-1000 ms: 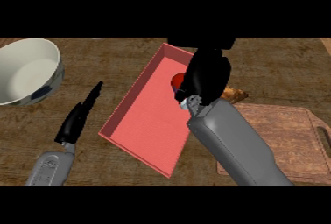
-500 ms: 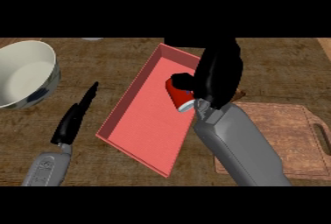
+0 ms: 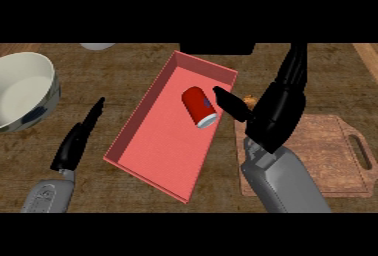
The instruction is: Pick the can from the cutting board and place it in the cardboard box
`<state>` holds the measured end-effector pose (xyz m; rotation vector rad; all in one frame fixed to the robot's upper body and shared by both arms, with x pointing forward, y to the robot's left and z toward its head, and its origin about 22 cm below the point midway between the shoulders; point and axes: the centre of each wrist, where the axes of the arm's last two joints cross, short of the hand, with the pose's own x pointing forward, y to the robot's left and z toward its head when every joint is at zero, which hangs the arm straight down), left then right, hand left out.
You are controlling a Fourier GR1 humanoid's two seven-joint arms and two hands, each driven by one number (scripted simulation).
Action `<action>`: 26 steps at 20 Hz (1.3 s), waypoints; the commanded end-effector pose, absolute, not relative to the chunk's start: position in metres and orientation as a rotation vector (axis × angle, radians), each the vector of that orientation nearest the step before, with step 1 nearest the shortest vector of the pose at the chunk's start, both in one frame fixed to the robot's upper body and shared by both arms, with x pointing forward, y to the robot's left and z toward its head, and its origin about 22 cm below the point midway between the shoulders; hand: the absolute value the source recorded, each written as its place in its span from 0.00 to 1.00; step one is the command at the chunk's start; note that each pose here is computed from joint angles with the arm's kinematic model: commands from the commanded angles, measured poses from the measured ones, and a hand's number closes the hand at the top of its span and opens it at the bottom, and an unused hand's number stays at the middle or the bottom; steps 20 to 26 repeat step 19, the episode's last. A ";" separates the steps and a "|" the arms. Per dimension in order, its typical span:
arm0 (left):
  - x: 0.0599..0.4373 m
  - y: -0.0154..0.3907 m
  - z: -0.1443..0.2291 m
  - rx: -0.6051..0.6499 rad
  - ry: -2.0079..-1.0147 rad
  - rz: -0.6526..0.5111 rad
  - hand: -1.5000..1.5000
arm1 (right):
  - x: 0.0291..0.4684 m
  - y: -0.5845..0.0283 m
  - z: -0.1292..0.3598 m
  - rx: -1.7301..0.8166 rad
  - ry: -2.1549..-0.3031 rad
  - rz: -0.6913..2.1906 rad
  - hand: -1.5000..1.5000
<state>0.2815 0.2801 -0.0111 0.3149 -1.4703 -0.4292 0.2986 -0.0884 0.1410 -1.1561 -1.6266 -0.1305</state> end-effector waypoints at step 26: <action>0.281 0.278 -0.012 0.320 -1.471 -0.417 0.50 | 0.142 -0.122 0.046 -1.145 -1.562 -0.470 0.00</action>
